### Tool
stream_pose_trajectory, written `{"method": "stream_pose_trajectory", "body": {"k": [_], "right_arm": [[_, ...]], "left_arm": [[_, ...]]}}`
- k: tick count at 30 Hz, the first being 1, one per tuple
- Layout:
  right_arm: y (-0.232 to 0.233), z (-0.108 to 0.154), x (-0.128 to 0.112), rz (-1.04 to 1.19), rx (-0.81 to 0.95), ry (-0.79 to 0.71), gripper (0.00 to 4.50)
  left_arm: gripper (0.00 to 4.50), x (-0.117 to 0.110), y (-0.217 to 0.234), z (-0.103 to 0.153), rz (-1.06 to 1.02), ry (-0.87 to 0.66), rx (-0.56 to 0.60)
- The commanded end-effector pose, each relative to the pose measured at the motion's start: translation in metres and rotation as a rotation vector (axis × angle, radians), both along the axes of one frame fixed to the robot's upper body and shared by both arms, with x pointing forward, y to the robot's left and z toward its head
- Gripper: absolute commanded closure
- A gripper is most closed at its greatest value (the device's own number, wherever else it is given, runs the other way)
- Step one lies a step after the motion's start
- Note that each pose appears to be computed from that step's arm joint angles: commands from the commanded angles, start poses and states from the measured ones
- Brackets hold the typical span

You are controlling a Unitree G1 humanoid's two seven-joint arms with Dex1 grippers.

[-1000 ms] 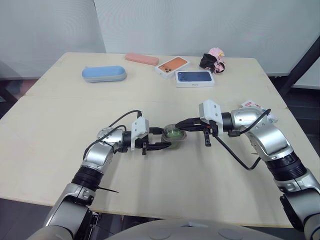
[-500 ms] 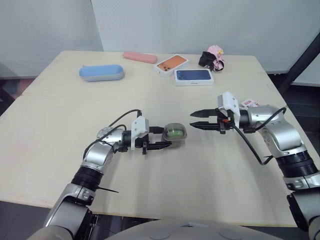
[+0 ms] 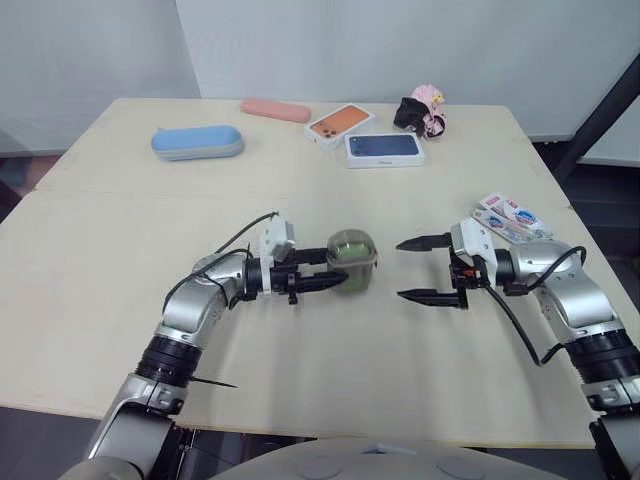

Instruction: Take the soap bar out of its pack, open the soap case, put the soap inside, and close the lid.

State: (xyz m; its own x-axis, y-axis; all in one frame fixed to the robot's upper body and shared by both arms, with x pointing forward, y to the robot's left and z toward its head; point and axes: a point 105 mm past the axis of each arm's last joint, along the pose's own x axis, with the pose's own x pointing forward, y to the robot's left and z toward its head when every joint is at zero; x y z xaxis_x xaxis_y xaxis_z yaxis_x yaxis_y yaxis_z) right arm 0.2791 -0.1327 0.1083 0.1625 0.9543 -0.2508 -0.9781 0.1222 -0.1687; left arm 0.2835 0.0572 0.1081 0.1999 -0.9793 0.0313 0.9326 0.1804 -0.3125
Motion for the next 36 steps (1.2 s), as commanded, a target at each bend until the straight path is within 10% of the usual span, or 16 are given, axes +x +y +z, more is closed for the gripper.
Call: {"method": "stream_pose_trajectory", "body": {"k": [1, 10, 21, 28, 36], "right_arm": [[-0.005, 0.008, 0.000, 0.005, 0.001, -0.046, 0.01], [-0.003, 0.004, -0.008, 0.031, 0.035, -0.036, 0.01], [-0.005, -0.003, -0.014, 0.052, 0.019, -0.032, 0.01], [-0.007, -0.003, -0.013, 0.045, 0.013, -0.031, 0.00], [-0.010, -0.001, -0.005, 0.005, 0.024, -0.026, 0.00]], "left_arm": [[2.63, -0.004, 0.002, 0.017, -0.009, 0.213, -0.067], [2.63, -0.032, 0.007, -0.024, -0.051, 0.691, 0.118], [2.63, -0.022, 0.020, -0.054, 0.017, 0.683, 0.274], [0.01, -0.011, 0.029, -0.056, 0.051, 0.574, 0.311], [0.01, 0.002, 0.053, -0.025, 0.073, 0.216, 0.337]]}}
